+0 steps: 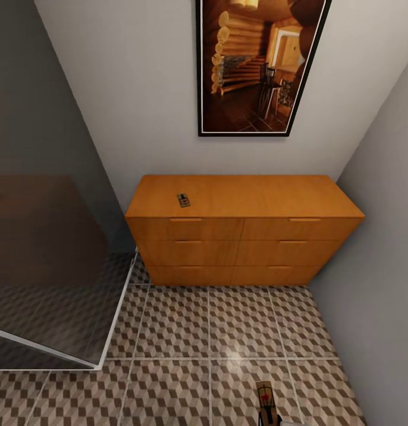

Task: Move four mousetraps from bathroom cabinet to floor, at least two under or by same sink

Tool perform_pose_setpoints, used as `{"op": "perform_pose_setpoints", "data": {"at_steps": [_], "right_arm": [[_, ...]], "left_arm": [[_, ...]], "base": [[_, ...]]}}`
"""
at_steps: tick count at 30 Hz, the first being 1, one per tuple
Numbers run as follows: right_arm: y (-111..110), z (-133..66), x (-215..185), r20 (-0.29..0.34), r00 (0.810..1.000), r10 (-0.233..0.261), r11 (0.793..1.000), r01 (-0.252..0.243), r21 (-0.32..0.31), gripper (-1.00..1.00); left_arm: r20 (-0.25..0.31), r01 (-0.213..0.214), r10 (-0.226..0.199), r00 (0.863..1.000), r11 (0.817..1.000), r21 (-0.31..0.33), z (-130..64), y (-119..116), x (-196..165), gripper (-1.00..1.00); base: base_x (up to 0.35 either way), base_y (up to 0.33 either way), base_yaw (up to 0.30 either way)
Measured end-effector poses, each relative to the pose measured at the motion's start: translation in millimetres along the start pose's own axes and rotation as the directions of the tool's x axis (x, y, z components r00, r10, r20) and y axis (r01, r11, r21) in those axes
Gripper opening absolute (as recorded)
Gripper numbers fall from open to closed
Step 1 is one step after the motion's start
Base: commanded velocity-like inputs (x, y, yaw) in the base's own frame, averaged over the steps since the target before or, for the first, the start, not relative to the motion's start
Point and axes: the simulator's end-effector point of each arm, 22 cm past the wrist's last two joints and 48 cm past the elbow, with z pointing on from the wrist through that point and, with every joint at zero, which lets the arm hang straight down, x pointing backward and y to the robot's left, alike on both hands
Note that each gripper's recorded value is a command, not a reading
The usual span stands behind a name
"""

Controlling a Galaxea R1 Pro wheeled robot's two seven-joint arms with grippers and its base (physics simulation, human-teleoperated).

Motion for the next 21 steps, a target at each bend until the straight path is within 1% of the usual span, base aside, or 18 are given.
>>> {"op": "perform_pose_setpoints", "data": {"at_steps": [3,6,7,9,10,15,16,17,20,21], "right_arm": [[0,0.2,0,0.001,1.000,0.000,1.000,0.000,0.000,-1.00],[0,0.0,0,0.001,1.000,0.000,1.000,0.000,0.000,-1.00],[0,0.0,0,0.001,1.000,0.000,1.000,0.000,0.000,-1.00],[0,0.1,0,0.001,1.000,0.000,1.000,0.000,0.000,-1.00],[0,0.2,0,0.001,1.000,0.000,1.000,0.000,0.000,-1.00],[-1,0.2,0,0.001,1.000,-0.001,1.000,0.001,0.001,-1.00],[-1,0.2,0,0.001,1.000,-0.001,1.000,0.001,0.001,-1.00],[-1,0.2,0,0.001,1.000,-0.001,1.000,0.001,0.001,-1.00],[-1,0.3,0,0.001,1.000,-0.001,1.000,0.001,0.001,-1.00],[-1,0.3,0,0.001,1.000,-0.001,1.000,0.001,0.001,-1.00]], "left_arm": [[0.011,0.005,-0.005,1.000,1.000,-0.005,0.8,0,-6,1.00],[0.049,0.014,-0.014,0.999,1.000,-0.004,2.9,-1,-22,1.00],[0.064,0.018,-0.018,0.998,1.000,-0.001,3.6,-3,-30,1.00],[0.077,0.023,-0.023,0.997,1.000,0.004,3.8,-8,-38,1.00],[0.088,0.027,-0.028,0.996,1.000,0.012,3.4,-14,-44,1.00],[0.111,0.039,-0.041,0.993,0.999,0.026,2.5,-26,-58,1.00],[0.156,0.048,-0.052,0.986,0.998,0.035,2.7,-32,-83,1.00],[0.168,0.053,-0.059,0.984,0.998,0.037,3.1,-33,-95,1.00],[0.165,0.054,-0.060,0.984,0.998,0.042,4.1,-35,-117,1.00],[0.159,0.051,-0.058,0.986,0.998,0.044,4.0,-37,-130,1.00]], "base": [[0.000,0.000,0.000],[0.000,0.000,0.000],[0.000,0.000,0.000],[0.000,0.000,0.000],[0.000,0.000,0.000],[0.000,0.000,0.000],[0.000,0.000,0.000],[0.000,0.000,0.000],[0.000,0.000,0.000],[0.000,0.000,0.000]]}}
